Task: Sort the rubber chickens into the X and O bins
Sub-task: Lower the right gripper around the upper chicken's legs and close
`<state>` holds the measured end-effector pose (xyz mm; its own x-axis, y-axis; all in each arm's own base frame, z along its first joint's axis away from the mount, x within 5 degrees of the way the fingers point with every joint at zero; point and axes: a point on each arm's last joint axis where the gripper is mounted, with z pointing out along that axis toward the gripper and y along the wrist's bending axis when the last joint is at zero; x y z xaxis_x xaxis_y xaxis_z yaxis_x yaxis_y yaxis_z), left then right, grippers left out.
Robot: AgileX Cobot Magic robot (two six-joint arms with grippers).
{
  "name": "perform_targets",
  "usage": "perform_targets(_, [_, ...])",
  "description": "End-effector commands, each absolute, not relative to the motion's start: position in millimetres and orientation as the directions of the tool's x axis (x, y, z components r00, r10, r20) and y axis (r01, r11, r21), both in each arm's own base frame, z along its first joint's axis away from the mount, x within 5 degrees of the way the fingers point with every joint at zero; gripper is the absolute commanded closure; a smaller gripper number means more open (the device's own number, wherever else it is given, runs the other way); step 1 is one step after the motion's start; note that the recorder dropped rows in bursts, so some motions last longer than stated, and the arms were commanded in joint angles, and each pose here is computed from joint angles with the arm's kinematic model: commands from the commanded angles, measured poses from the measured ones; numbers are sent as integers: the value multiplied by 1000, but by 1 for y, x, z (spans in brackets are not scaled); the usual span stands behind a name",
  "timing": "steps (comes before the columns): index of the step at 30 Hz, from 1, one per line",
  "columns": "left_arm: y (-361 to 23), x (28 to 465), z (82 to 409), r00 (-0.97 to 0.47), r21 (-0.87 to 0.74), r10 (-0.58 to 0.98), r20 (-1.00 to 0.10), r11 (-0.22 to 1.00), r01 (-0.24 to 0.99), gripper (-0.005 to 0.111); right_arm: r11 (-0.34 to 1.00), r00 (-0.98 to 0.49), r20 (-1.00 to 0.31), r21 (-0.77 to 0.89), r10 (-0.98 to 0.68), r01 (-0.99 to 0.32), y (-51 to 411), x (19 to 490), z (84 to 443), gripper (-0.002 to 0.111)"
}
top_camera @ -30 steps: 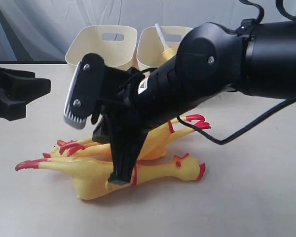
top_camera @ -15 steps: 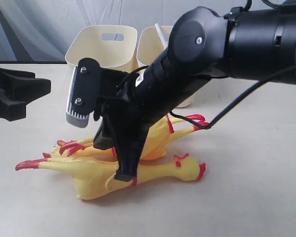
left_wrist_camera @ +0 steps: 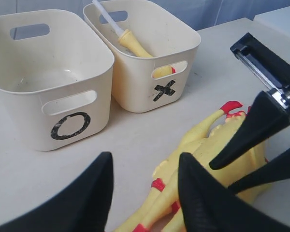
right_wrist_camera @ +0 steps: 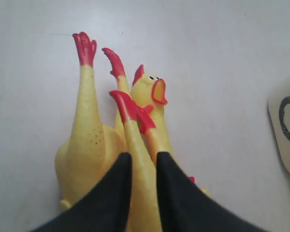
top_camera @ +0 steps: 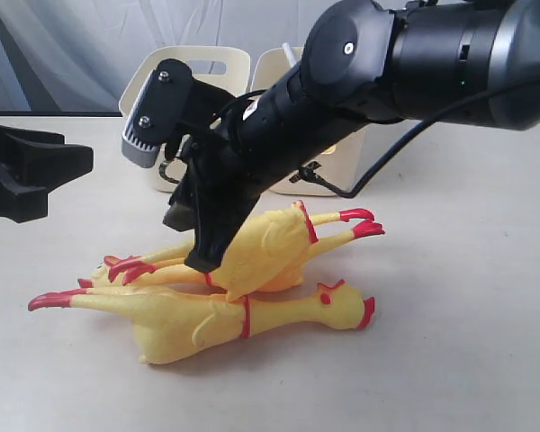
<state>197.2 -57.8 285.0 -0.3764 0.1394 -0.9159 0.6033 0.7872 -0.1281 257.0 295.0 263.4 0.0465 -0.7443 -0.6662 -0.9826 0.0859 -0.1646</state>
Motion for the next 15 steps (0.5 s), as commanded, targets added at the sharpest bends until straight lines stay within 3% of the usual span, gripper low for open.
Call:
perform_targets(1, [-57, 198, 284, -383, -136, 131, -915, 792, 595, 65, 91, 53, -652, -186, -757, -978, 296, 263, 258, 62])
perform_targets(3, [-57, 198, 284, -383, -136, 131, -915, 792, 595, 65, 86, 51, -642, -181, -765, -980, 296, 264, 253, 56])
perform_targets(15, [-57, 198, 284, -384, -139, 128, -914, 792, 594, 65, 53, 95, -562, -241, -821, -969, 298, 274, 229, 57])
